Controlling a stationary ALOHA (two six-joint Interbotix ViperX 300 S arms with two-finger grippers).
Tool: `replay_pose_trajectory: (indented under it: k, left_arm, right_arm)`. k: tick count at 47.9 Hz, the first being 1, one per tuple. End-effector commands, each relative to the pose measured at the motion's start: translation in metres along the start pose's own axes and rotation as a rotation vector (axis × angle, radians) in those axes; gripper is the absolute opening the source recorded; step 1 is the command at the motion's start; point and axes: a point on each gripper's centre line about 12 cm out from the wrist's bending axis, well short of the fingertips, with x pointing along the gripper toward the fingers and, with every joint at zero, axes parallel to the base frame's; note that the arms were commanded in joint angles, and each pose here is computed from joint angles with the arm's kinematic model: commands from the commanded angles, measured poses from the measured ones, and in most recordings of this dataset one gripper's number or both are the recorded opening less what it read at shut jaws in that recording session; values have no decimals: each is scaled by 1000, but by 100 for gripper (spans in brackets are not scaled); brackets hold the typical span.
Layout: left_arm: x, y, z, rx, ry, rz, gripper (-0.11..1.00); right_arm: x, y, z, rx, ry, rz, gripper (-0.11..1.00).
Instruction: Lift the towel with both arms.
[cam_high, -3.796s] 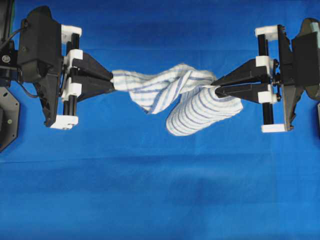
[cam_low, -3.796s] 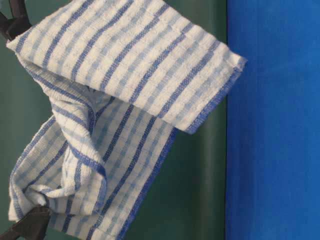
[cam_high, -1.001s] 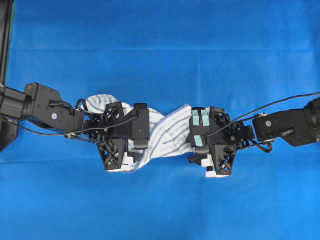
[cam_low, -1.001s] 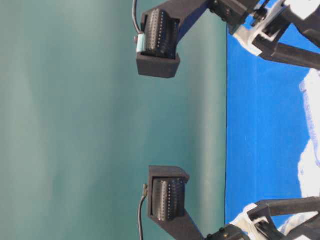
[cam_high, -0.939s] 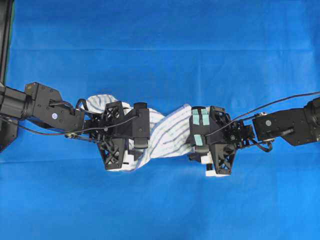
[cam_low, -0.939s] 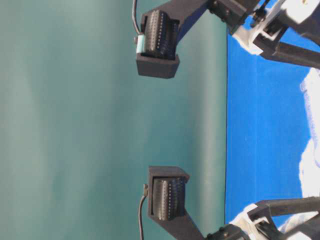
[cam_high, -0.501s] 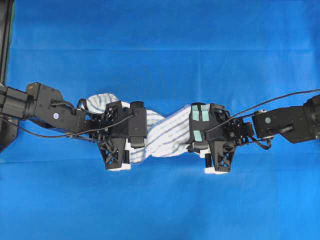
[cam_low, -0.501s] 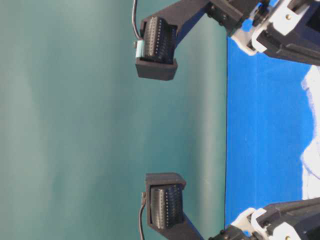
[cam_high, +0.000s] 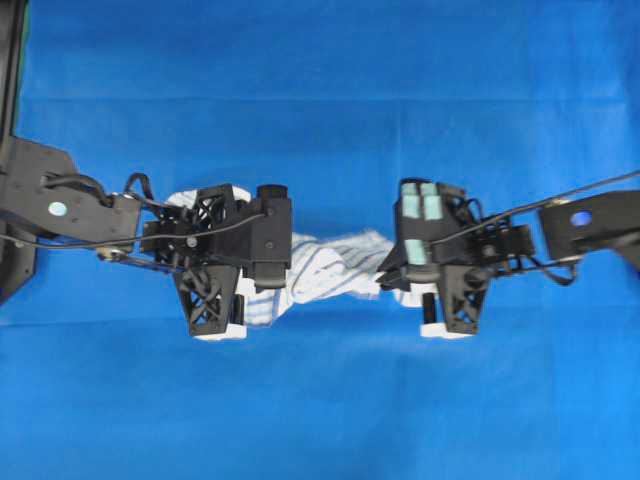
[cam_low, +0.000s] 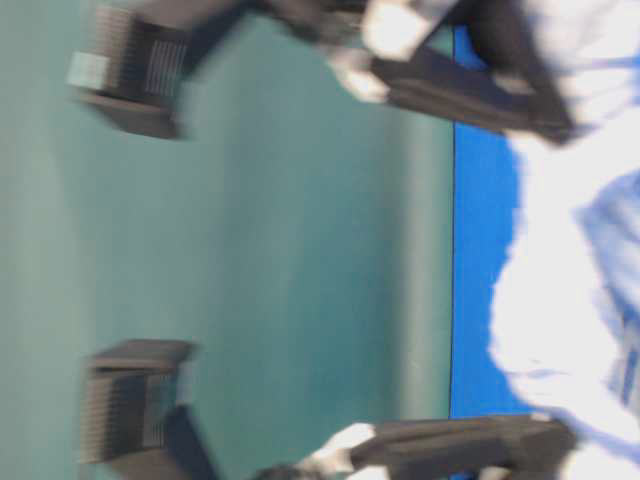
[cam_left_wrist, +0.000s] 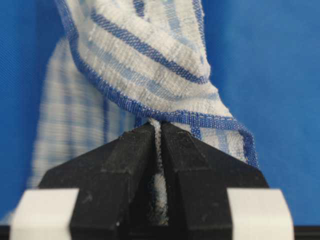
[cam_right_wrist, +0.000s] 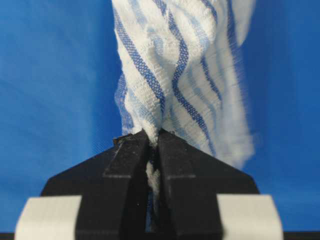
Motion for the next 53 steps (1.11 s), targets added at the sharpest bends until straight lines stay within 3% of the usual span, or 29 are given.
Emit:
replay_pose_trajectory:
  k: [1,18,34,53]
  left_arm:
    - [-23,0,24,-1,-65,-3,3]
    - [-115,5,85,-19,-259,2,3]
    - [-167,17,110,-43,-351,31,3]
    - [-168,18,119,-43,-361,35,3]
  right_arm:
    - [-31,3,28,-24,-77,0,5]
    - [-115,-1,79,-93,-183,-68,5]
    - [-183,-7,114,-139,-290,-148,5]
    - [-187,-7,117,-136,-298,-151,5]
